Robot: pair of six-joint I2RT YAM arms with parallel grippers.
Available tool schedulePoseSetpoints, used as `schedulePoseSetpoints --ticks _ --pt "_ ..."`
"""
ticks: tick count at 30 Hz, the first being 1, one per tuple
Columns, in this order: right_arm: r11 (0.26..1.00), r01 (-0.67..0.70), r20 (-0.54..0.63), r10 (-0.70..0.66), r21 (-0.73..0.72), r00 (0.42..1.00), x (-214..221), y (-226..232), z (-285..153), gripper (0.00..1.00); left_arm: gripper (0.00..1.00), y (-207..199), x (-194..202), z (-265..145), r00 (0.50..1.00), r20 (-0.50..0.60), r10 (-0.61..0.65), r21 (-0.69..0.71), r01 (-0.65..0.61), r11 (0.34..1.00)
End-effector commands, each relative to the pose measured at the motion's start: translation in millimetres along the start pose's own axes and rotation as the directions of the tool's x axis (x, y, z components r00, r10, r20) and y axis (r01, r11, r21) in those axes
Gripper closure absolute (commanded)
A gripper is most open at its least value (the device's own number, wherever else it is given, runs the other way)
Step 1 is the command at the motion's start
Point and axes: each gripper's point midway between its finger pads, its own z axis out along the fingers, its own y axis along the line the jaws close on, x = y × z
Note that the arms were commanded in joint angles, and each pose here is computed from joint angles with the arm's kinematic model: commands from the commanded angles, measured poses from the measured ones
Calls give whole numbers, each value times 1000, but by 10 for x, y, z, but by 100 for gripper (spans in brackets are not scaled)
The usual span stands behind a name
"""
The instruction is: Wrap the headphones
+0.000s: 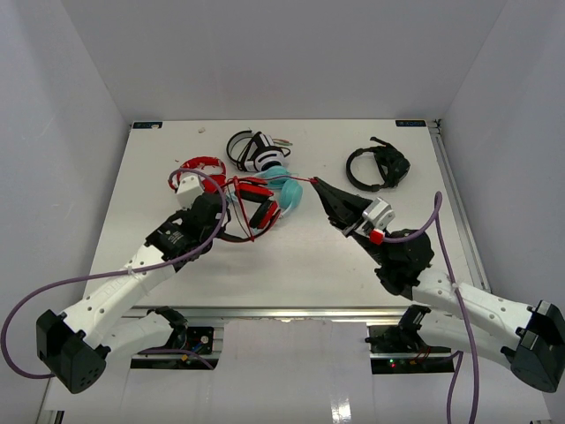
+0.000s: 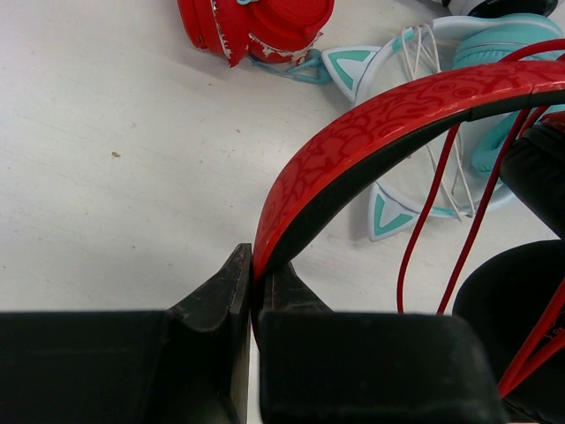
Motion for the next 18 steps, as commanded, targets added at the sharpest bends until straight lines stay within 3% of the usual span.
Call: schedulePoseSetpoints --ticks 1,10,18 --pt "992 -45 12 47 -122 999 -118 198 -74 92 100 -79 -262 35 995 68 -75 -22 76 997" --pt "927 -230 -147 194 -296 970 314 750 -524 92 100 -255 -578 134 977 64 -203 -24 205 978" --pt "930 -282 -259 220 -234 940 917 964 -975 92 100 -415 -746 49 953 20 -303 67 301 951"
